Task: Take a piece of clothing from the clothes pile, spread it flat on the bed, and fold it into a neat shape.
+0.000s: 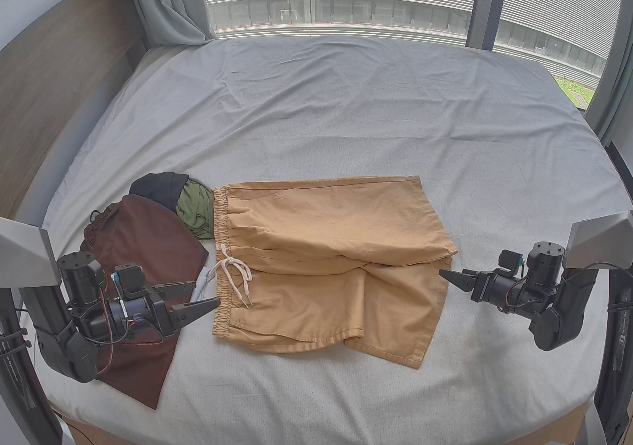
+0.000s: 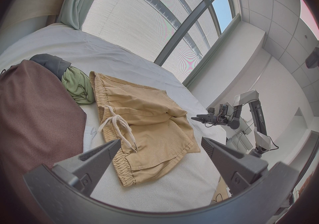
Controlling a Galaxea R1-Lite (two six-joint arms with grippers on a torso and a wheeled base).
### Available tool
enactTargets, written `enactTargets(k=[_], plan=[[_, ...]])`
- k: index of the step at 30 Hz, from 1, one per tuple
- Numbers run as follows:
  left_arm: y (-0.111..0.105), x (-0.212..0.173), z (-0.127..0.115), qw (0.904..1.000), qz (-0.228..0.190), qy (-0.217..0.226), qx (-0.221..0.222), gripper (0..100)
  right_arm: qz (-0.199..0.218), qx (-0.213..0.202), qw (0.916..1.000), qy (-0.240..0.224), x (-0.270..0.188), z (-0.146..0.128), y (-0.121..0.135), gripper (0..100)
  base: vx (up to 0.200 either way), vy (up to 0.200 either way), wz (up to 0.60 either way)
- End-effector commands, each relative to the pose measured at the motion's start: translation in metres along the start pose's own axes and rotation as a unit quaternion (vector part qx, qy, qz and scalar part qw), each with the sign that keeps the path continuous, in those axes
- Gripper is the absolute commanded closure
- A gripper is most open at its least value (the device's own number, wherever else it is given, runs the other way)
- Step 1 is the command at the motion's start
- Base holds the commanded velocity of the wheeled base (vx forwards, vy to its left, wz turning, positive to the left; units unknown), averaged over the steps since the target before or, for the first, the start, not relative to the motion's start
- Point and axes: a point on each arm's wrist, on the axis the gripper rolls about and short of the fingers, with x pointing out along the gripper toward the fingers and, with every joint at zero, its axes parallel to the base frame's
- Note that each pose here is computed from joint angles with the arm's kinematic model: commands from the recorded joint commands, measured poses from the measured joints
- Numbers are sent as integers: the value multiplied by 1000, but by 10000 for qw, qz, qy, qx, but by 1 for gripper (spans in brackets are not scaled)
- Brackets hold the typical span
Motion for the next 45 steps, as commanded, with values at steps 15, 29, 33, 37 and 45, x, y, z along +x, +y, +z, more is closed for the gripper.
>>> enactTargets(k=[15,29,33,37,45], plan=[[5,7,-17,9994,-162,278,131,0,895,-261,9836,1542,-40,-57,62,0,0,0,0],[18,13,-38,9983,-89,539,-186,0,844,-85,9796,1824,-37,-71,58,0,0,0,0],[19,15,-41,9981,-97,578,-206,0,801,14,9766,1995,-39,-79,57,0,0,0,0],[18,14,-39,9982,-93,560,-191,0,725,119,9738,2151,-37,-89,52,0,0,0,0],[18,15,-39,9983,-101,553,-178,0,667,239,9696,2343,-26,-106,41,0,0,0,0]])
